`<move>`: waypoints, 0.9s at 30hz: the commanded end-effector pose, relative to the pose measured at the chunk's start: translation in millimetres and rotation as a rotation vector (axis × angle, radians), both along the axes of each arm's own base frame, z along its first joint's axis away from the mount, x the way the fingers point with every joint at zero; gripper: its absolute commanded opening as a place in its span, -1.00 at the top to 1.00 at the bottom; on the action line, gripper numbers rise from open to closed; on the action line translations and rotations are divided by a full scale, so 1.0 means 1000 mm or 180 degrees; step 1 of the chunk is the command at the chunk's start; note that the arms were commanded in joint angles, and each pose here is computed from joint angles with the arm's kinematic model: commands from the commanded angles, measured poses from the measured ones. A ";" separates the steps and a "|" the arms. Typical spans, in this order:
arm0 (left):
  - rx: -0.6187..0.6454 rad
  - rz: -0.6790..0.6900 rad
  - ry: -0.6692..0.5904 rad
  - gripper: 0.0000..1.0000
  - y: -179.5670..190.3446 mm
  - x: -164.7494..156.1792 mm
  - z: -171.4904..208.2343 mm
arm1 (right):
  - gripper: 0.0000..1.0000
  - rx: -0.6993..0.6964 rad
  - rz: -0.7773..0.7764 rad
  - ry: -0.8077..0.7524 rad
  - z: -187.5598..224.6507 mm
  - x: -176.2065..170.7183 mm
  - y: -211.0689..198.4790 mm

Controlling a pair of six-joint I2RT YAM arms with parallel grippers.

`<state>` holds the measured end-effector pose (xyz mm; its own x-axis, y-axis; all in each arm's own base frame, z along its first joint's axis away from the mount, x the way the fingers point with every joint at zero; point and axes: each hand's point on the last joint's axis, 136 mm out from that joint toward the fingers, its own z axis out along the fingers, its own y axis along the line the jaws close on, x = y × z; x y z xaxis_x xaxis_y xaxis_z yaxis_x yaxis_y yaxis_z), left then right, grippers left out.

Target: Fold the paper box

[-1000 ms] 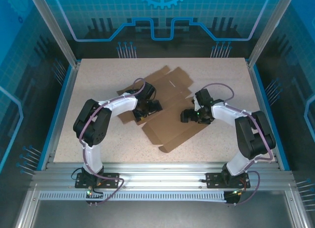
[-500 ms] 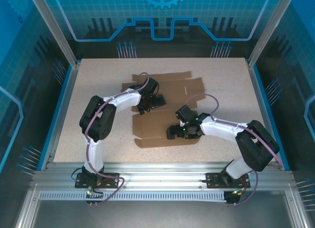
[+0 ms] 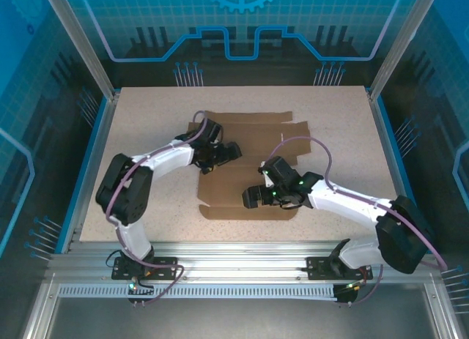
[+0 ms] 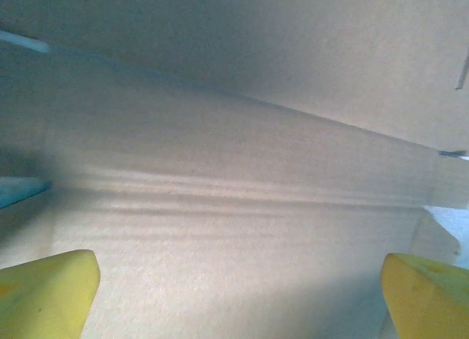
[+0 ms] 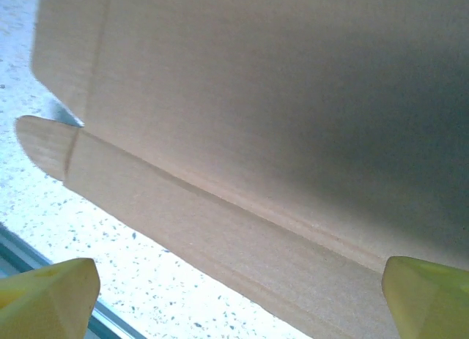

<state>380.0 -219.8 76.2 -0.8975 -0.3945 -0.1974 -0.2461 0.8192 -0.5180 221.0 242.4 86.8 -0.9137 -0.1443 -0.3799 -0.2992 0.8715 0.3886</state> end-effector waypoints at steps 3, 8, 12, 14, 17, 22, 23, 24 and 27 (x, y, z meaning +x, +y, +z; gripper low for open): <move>-0.0088 -0.0092 -0.0264 -0.99 0.021 -0.008 0.032 | -1.00 -0.0079 0.0062 -0.0305 0.022 0.009 -0.006; -0.0152 0.0020 -0.0310 -0.99 0.047 -0.014 0.035 | -1.00 0.0079 -0.0037 -0.0259 0.019 0.025 -0.004; -0.0186 -0.0018 -0.0556 -0.99 0.060 -0.015 0.041 | -1.00 0.0070 -0.0048 -0.0263 0.012 0.037 -0.001; -0.0264 -0.0030 -0.0588 -0.99 0.063 -0.014 0.040 | -1.00 0.0003 -0.0071 -0.0252 0.006 0.043 -0.003; -0.0293 -0.0139 -0.0607 -0.99 0.065 -0.014 0.035 | -1.00 -0.0018 -0.0069 -0.0159 -0.004 0.047 -0.003; -0.0267 -0.0107 -0.0462 -0.99 0.074 -0.011 0.024 | -1.00 -0.0006 -0.0098 -0.0100 -0.013 0.047 -0.002; -0.0276 -0.0114 -0.0492 -0.99 0.074 -0.009 0.023 | -1.00 -0.0014 -0.0126 -0.0078 -0.015 0.047 -0.004; -0.0322 -0.0166 -0.0518 -0.99 0.071 -0.007 0.023 | -1.00 -0.0010 -0.0137 -0.0061 -0.017 0.047 -0.003; -0.0413 -0.0285 -0.0511 -0.99 0.068 -0.003 0.020 | -1.00 0.0023 -0.0161 -0.0024 -0.022 0.045 -0.003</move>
